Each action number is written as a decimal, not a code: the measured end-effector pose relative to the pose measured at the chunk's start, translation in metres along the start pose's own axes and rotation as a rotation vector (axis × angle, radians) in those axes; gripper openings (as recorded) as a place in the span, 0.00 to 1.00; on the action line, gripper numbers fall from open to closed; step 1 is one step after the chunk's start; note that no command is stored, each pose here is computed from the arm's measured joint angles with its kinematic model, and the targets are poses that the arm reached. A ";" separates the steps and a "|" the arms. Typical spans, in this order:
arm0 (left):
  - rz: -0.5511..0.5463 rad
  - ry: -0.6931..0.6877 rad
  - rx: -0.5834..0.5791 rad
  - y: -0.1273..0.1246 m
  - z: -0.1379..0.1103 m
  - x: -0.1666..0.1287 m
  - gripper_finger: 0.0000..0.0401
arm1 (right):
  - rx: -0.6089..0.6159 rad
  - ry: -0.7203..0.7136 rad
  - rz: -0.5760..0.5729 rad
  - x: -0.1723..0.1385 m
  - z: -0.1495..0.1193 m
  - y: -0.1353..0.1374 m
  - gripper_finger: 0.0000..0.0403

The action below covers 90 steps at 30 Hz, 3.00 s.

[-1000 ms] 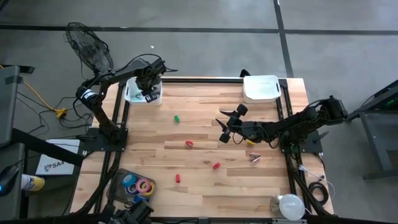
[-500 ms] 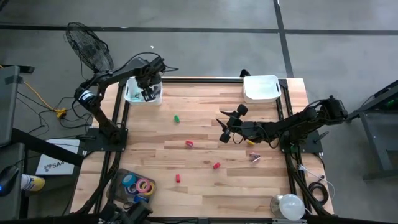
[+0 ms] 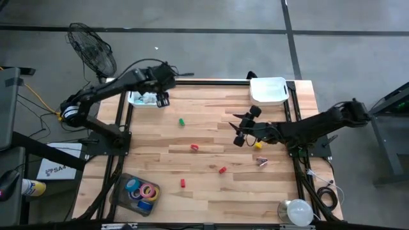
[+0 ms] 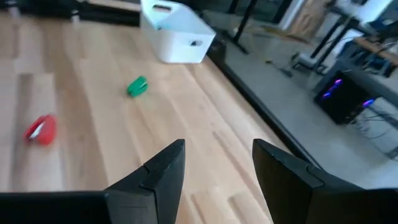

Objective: Pick and place Stapler, Stapler remover, tape
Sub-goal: Put the pink staple remover into the left white bin

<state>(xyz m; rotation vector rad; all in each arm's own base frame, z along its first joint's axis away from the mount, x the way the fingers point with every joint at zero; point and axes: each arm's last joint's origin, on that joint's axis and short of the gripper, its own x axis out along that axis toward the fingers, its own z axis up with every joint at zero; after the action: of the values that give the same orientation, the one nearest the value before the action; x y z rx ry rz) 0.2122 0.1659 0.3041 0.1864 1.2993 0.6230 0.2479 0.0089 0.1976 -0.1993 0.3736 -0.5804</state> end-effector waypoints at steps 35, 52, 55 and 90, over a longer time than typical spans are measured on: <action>-0.046 -0.609 0.241 -0.136 0.044 -0.026 0.55 | 0.136 0.922 0.690 -0.070 -0.055 -0.015 0.45; -0.040 -0.600 0.310 -0.146 0.041 -0.030 0.55 | -0.091 1.135 0.697 -0.077 -0.081 0.010 0.45; -0.041 -0.599 0.311 -0.146 0.041 -0.030 0.55 | -0.108 1.132 0.701 -0.078 -0.083 0.014 0.45; -0.059 -0.587 0.326 -0.147 0.039 -0.029 0.55 | -0.312 1.031 0.675 -0.072 -0.092 0.029 0.57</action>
<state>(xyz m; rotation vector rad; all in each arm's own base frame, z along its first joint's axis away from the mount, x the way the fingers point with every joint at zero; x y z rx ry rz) 0.2926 0.0374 0.2711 0.5535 0.8223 0.2674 0.1706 0.0665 0.1254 -0.0451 1.4691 0.1012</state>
